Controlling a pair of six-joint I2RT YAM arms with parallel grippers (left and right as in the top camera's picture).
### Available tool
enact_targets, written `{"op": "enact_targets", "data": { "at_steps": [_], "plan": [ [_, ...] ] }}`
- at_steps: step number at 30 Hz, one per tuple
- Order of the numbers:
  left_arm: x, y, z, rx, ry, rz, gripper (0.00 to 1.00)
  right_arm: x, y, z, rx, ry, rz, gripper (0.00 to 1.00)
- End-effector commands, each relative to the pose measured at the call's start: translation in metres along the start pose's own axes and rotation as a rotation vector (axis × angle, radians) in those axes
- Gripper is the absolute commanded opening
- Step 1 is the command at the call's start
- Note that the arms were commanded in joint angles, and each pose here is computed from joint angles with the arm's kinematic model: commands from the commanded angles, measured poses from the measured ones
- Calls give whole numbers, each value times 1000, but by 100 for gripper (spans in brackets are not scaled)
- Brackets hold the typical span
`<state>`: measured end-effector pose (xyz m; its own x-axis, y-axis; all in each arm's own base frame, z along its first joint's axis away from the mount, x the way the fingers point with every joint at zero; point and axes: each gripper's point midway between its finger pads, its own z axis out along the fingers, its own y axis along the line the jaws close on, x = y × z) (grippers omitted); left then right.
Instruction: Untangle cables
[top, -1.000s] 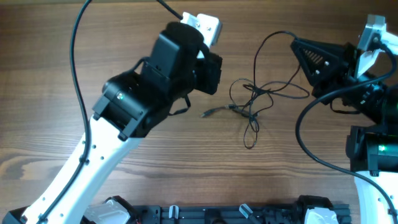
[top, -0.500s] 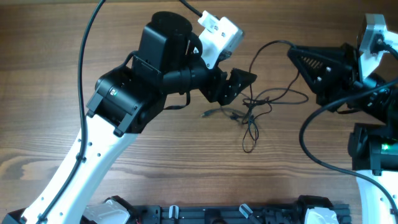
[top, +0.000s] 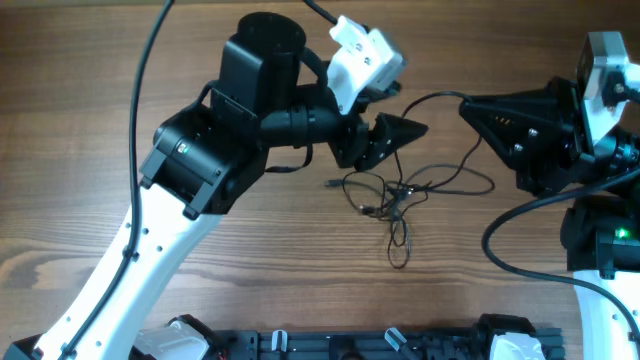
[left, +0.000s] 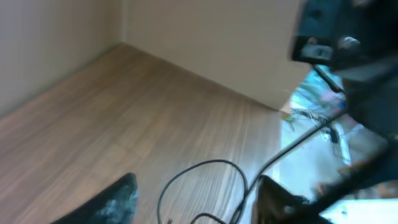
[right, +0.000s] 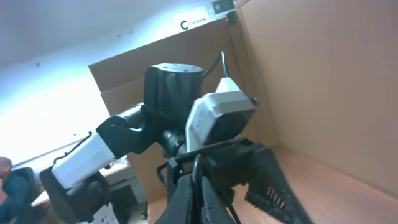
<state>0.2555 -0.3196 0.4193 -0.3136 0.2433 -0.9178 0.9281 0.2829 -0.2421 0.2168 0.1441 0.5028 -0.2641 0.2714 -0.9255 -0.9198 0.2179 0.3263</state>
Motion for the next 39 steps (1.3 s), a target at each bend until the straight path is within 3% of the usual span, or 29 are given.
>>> {"op": "enact_targets", "data": {
  "at_steps": [1,3,4,11,12,16,19,21,28,33,39],
  "plan": [
    [-1,-13,2,95,-3,42,36,-5,7,1,-10,7,-4,4],
    [-1,-14,2,97,-3,42,7,-5,4,1,-9,9,3,4],
    [-1,-16,2,107,-4,43,4,-4,2,1,-9,12,10,4],
    [-1,-22,1,148,-10,94,4,3,-14,2,-13,45,49,5],
    [-2,-19,0,135,-10,92,4,5,-17,3,-14,52,56,9],
    [-9,11,-6,-24,-34,20,4,13,-35,4,-11,81,96,79],
    [-24,33,-21,-187,-96,-65,4,23,-59,4,21,90,166,94],
    [-34,37,-33,-257,-143,-82,4,30,-74,3,57,89,217,99],
    [-55,35,-69,-388,-238,-43,4,53,-119,-5,255,63,289,100],
    [-70,27,-78,-367,-311,-72,4,63,-123,-7,295,91,212,100],
    [-81,3,-72,-220,-341,-70,4,88,-139,-4,464,162,75,99]
  ]
}}
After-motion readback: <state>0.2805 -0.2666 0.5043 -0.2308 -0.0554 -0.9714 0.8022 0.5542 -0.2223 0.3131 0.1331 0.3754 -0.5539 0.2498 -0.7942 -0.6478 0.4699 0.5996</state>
